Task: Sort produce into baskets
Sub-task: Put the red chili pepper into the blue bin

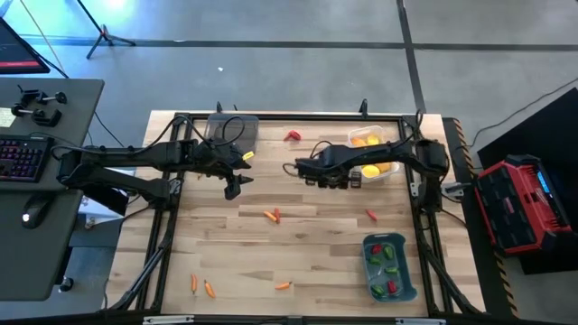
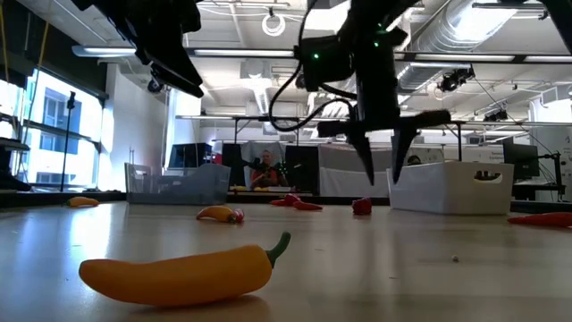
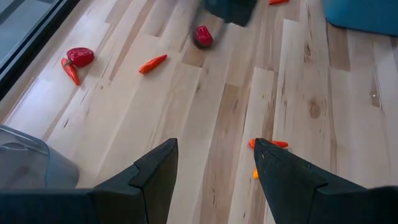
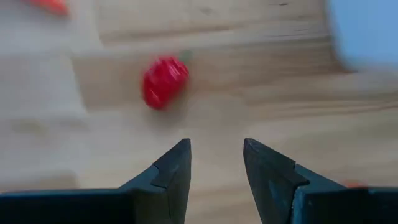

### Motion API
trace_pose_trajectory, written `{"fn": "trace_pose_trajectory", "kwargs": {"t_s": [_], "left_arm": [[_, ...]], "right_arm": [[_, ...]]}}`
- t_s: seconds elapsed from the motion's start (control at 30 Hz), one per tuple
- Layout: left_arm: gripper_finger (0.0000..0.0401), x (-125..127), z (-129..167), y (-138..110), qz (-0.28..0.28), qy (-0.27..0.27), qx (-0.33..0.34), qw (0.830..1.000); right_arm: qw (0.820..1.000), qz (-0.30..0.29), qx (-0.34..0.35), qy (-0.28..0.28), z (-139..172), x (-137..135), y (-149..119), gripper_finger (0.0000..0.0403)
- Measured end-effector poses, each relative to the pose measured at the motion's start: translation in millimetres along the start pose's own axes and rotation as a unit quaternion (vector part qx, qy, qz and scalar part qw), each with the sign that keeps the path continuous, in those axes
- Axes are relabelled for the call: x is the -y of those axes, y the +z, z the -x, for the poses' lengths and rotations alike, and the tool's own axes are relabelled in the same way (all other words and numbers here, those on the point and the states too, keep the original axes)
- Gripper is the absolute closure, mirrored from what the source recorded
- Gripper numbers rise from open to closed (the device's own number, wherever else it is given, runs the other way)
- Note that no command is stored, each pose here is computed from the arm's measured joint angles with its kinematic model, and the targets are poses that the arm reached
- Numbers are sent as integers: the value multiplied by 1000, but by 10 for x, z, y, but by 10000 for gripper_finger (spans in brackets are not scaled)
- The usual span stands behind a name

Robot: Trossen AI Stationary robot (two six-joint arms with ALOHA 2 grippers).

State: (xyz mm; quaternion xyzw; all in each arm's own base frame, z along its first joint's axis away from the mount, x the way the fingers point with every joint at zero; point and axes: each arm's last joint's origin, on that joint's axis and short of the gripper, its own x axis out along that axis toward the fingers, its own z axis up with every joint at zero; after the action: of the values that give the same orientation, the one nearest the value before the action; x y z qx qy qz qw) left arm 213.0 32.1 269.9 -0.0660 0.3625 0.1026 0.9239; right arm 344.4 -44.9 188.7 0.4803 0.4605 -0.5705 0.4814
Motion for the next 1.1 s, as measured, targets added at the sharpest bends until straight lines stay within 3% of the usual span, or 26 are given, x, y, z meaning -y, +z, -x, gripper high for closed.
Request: {"fn": "trace_pose_trajectory", "kwargs": {"t_s": [0.1,0.23,0.4,0.63,1.1], "left_arm": [[201,0,0,0,0,0,0,1000],[201,0,0,2,0,0,1,1000],[201,3,0,30,-2,-2,15,1000],[201,4,0,42,1,-2,22,1000],[201,4,0,42,1,-2,22,1000]], "right_arm": [[994,-85,5,68,-118,38,76,265],[980,-127,21,155,-168,-18,131,265],[981,-159,19,108,-347,18,135,265],[976,-193,35,98,-441,-1,198,265],[988,-134,17,76,-520,-1,237,265]]}}
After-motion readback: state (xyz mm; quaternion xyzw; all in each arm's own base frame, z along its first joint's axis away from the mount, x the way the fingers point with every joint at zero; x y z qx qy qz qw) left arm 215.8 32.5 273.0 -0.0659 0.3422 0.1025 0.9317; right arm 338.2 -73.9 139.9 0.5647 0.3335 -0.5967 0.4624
